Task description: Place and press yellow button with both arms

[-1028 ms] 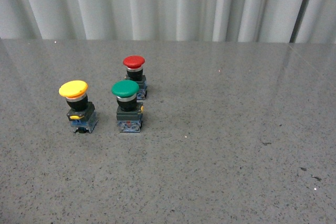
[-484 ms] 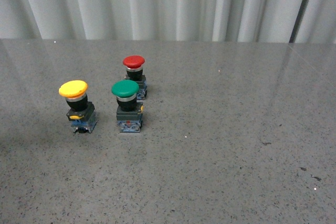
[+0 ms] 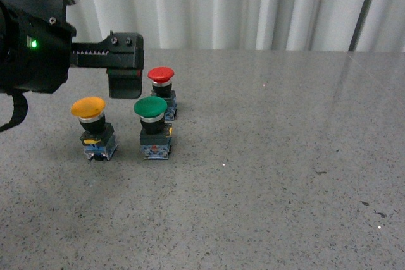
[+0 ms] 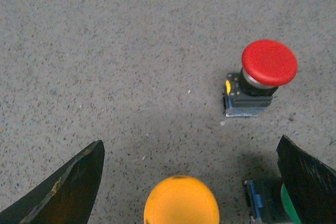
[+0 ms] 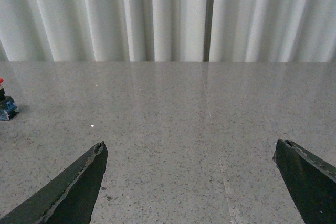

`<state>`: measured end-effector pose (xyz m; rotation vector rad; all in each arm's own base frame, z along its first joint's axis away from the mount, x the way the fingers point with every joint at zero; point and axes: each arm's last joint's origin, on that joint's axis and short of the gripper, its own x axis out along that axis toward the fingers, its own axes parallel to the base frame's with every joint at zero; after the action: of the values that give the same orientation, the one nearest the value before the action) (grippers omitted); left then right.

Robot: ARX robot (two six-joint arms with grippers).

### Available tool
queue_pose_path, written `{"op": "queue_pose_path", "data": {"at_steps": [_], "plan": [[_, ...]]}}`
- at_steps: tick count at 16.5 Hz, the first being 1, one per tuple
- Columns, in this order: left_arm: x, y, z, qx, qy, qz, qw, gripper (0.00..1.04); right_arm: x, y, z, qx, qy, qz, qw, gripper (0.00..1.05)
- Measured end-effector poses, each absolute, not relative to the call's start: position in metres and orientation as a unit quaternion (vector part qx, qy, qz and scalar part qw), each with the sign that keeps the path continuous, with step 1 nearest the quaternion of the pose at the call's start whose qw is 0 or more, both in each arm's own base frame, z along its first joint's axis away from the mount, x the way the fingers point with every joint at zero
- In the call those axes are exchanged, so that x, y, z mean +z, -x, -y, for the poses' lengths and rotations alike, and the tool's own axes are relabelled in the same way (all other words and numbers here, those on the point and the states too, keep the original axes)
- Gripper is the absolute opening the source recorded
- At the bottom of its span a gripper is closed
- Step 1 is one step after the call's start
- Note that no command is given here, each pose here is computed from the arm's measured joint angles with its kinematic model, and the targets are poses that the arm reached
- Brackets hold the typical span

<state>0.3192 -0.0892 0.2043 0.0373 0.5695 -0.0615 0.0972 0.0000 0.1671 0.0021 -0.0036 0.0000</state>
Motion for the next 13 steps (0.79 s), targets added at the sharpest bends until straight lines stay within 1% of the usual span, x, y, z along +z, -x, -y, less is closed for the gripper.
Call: {"op": "queue_pose_path", "data": {"at_steps": [2, 7, 8, 13], "plan": [[0.195, -0.314, 0.087, -0.02, -0.022, -0.289, 0.957, 0.98, 0.167, -0.097, 0.0, 0.0, -0.001, 0.002, 1.0, 0.98], [0.185, -0.311, 0.078, -0.013, -0.021, -0.3, 0.954, 0.98, 0.167, -0.097, 0.0, 0.0, -0.001, 0.002, 1.0, 0.98], [0.185, -0.311, 0.078, -0.016, -0.021, -0.3, 0.953, 0.93, 0.167, -0.097, 0.0, 0.0, -0.001, 0.002, 1.0, 0.98], [0.184, -0.31, 0.078, -0.017, -0.025, -0.305, 0.952, 0.44, 0.167, -0.097, 0.0, 0.0, -0.001, 0.002, 1.0, 0.98]]}}
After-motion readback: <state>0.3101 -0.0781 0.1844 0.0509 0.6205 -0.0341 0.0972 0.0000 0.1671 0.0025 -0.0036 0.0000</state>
